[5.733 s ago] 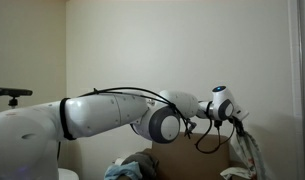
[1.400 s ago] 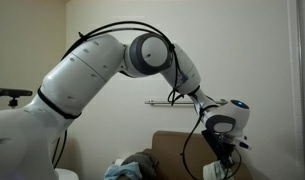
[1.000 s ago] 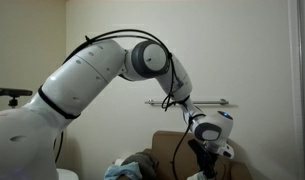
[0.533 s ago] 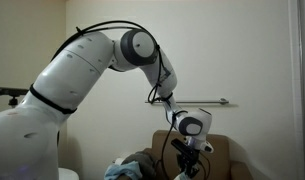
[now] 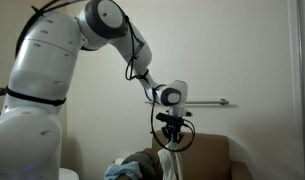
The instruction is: Move the blue towel to the left armrest, move the white towel to the left armrest
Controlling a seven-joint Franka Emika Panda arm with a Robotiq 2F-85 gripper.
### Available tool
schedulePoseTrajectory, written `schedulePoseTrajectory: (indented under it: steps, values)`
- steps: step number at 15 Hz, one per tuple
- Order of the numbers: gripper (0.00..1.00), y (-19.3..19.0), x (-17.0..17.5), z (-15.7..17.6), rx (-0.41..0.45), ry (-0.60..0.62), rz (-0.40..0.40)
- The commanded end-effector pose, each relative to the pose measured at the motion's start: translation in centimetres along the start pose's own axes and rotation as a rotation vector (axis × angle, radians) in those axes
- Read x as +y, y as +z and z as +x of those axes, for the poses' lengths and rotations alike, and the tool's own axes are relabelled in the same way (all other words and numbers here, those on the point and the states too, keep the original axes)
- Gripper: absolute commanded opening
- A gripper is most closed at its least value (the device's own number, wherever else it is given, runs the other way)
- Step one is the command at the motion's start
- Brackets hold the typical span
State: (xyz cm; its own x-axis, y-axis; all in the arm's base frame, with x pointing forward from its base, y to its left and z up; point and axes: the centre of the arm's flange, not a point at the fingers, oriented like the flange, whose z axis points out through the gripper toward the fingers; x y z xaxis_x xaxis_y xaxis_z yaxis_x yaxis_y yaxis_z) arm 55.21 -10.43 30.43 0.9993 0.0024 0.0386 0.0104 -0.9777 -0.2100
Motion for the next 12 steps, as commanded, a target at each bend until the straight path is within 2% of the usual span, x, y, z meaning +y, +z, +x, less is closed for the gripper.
schedulePoseTrajectory:
  steps: [1, 3, 6, 8, 9, 10, 12]
  values:
    - [0.04, -7.3, -6.6, -2.0, 0.162, -0.105, -0.03]
    - [0.04, -11.3, -10.4, -2.6, 0.277, -0.113, -0.025]
    - [0.03, -15.9, -16.0, -5.2, 0.447, -0.117, -0.037]
    - [0.04, -17.4, -17.1, -6.1, 0.526, -0.076, -0.048]
    - [0.03, -18.1, -16.5, -6.0, 0.559, -0.028, -0.04]
    - [0.09, -17.5, -17.0, -4.3, 0.5, -0.09, -0.017]
    - [0.09, -18.3, -16.8, -5.1, 0.533, -0.057, -0.016]
